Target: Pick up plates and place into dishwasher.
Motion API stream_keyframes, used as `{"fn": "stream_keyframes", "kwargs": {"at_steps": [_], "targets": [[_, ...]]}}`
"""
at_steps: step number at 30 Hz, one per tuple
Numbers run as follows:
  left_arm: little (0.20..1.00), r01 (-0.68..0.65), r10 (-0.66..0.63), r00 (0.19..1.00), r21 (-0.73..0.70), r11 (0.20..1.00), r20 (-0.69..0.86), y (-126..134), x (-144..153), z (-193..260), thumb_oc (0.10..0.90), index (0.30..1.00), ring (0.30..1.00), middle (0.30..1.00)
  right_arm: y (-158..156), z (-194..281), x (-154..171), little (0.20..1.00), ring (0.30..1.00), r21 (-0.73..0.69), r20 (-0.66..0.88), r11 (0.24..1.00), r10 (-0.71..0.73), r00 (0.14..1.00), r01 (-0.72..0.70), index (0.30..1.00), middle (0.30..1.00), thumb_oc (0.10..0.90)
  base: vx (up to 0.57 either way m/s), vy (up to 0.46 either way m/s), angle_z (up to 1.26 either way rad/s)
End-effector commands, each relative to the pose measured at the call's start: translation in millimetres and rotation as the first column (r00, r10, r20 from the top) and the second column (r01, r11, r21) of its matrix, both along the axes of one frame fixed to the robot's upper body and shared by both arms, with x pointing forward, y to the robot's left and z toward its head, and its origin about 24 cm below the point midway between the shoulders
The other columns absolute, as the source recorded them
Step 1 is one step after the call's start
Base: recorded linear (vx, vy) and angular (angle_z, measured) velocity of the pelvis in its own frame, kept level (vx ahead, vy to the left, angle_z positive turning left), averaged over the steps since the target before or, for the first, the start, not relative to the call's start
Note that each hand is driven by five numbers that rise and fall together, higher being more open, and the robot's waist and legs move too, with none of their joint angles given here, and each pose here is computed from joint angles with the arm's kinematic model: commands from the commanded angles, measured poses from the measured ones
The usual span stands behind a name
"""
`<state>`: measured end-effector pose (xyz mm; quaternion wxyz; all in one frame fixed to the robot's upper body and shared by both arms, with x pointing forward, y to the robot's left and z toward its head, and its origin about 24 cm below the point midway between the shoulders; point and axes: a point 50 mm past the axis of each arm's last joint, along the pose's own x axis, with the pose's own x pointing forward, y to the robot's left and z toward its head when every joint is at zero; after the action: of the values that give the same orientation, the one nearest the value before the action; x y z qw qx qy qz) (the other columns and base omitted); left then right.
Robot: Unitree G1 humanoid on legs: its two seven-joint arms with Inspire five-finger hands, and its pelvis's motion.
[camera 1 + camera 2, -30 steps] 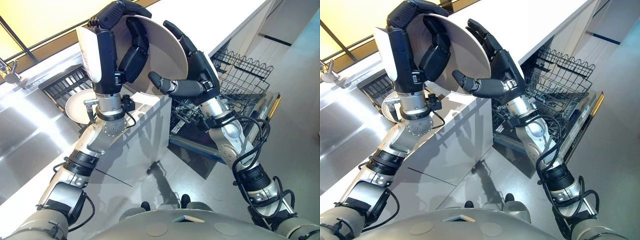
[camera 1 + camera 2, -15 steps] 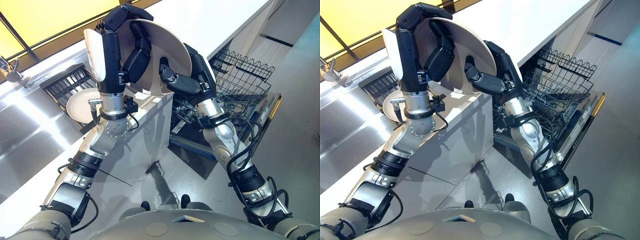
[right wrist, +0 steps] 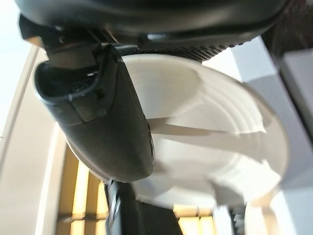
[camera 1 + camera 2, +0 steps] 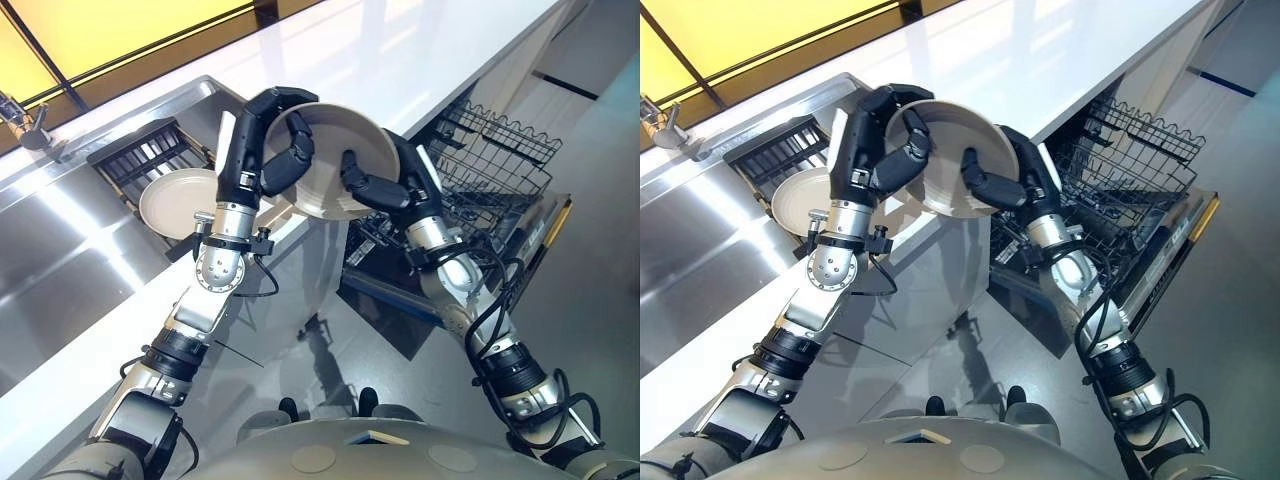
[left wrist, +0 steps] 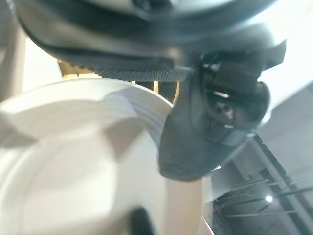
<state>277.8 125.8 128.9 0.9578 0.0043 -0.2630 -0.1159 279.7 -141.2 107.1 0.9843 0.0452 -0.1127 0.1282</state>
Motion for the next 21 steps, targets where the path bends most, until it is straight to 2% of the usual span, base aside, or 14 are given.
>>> {"fn": "stream_keyframes", "kwargs": {"at_steps": [1, 5, 10, 14, 15, 19, 21], "targets": [[0.9, 0.11, -0.101, 0.975, -0.036, 0.993, 0.196, -11, 6, 57, 0.8, 0.9, 0.9, 0.9, -7, 114, 14, 0.2, 0.3, 0.168, 0.472, 0.985, -0.12, 0.873, 0.044, 0.3, 0.3, 0.1, 0.0, 0.0, 0.0], [0.9, -0.044, 0.036, 0.977, 0.035, 0.998, 0.209, 25, 20, 75, 0.8, 0.9, 0.9, 0.9, -37, 135, 22, 0.2, 0.3, 0.164, 0.521, 0.961, -0.276, 0.808, 0.223, 0.3, 0.3, 0.1, 0.0, -0.007, 0.06], [0.9, -0.178, 0.161, 0.968, 0.077, 0.981, 0.191, 64, 31, 90, 0.8, 0.9, 0.9, 0.9, -80, 150, 34, 0.2, 0.3, 0.145, 0.505, 0.883, -0.453, 0.735, 0.445, 0.3, 0.3, 0.1, 0.0, 0.025, 0.13], [0.9, -0.25, 0.234, 0.957, 0.08, 0.965, 0.174, 93, 33, 94, 0.8, 0.9, 0.9, 0.9, -118, 151, 37, 0.2, 0.3, 0.103, 0.482, 0.789, -0.572, 0.663, 0.606, 0.3, 0.3, 0.1, 0.01, 0.081, 0.09], [0.9, -0.279, 0.262, 0.95, 0.086, 0.956, 0.171, 103, 32, 95, 0.8, 0.9, 0.9, 0.9, -136, 150, 38, 0.2, 0.3, 0.08, 0.463, 0.741, -0.619, 0.634, 0.666, 0.3, 0.3, 0.1, 0.0, 0.096, 0.07], [0.9, -0.305, 0.288, 0.942, 0.08, 0.949, 0.172, 118, 31, 99, 0.8, 0.9, 0.9, 0.9, -162, 146, 38, 0.2, 0.3, 0.037, 0.436, 0.658, -0.687, 0.581, 0.752, 0.3, 0.3, 0.1, 0.0, 0.106, 0.03], [0.9, -0.331, 0.31, 0.931, 0.089, 0.939, 0.192, 128, 28, 105, 0.8, 0.9, 0.9, 0.9, -185, 142, 33, 0.2, 0.3, -0.014, 0.423, 0.577, -0.737, 0.527, 0.817, 0.3, 0.3, 0.1, 0.01, 0.137, 0.05]]}}
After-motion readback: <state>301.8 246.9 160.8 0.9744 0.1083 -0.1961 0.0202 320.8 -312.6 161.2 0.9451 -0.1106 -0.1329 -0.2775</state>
